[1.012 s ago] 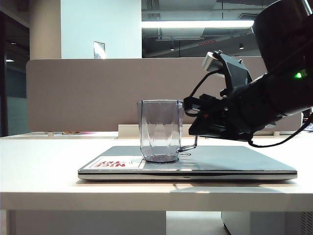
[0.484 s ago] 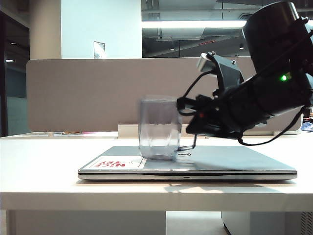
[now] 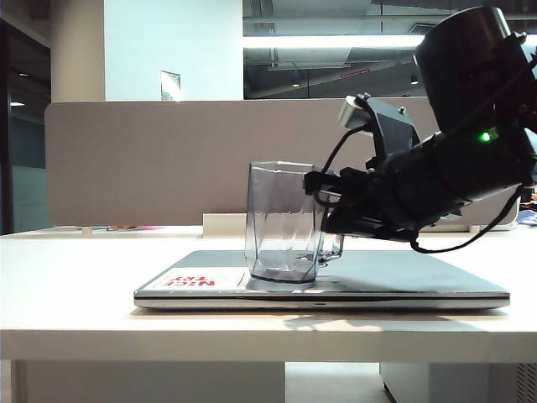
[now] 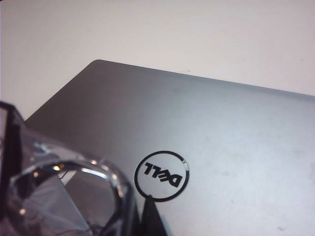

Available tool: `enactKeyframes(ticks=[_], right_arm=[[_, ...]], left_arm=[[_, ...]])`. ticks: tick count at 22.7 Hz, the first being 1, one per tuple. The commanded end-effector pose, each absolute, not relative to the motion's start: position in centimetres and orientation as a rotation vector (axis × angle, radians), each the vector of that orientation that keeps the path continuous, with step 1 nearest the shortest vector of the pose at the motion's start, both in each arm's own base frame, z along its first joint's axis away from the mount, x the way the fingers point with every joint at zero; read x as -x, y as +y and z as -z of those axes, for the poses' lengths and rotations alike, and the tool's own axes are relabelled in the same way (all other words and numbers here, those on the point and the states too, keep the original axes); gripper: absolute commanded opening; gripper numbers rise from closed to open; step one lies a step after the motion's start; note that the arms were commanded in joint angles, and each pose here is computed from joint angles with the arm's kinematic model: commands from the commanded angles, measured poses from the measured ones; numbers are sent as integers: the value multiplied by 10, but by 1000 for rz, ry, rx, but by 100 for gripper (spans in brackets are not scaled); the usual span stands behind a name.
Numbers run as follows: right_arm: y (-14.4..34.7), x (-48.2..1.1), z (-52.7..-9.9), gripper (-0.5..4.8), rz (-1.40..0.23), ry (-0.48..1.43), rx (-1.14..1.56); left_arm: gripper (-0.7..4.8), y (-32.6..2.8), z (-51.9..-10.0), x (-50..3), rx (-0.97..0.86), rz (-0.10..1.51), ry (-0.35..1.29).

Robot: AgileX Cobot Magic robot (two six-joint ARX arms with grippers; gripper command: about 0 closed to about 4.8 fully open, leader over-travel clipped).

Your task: Pick up the water cup and place it on the side of the laptop away from you.

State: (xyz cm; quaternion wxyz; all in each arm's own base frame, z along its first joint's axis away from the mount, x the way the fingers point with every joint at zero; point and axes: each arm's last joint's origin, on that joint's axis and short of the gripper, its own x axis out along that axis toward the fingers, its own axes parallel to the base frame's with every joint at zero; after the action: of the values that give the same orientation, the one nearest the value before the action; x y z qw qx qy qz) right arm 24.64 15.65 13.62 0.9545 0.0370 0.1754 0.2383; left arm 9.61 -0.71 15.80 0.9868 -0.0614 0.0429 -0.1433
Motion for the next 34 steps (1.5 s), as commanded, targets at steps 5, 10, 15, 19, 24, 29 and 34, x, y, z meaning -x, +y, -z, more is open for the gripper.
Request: enactKeyframes(ticks=[5,10,15,19,24,29,34], right_arm=[[159,-249,-151,-2,-508,210,-34],[163,-258,-167,-2,-508,176,-18],[172,-283,-195,-2,-500,153,60],[164,-303,-217,-2,-453,113,45],[145,-334,-238,-2,-398,111,37],[141,-358,-232,-2,-378,129,37],[149,-381,-219,-2,-373,152,42]], left_arm=[[-6,-7,-160,-96,122,287,78],[-6,-7,-159,-96,122,287,79],[-6,-7,-159,-96,122,287,79],[-6,-7,-159,-96,122,289,79],[-6,-8,-159,-96,124,319,84],[-6,-8,-159,-96,123,321,84],[-6,-8,-159,-96,123,320,84]])
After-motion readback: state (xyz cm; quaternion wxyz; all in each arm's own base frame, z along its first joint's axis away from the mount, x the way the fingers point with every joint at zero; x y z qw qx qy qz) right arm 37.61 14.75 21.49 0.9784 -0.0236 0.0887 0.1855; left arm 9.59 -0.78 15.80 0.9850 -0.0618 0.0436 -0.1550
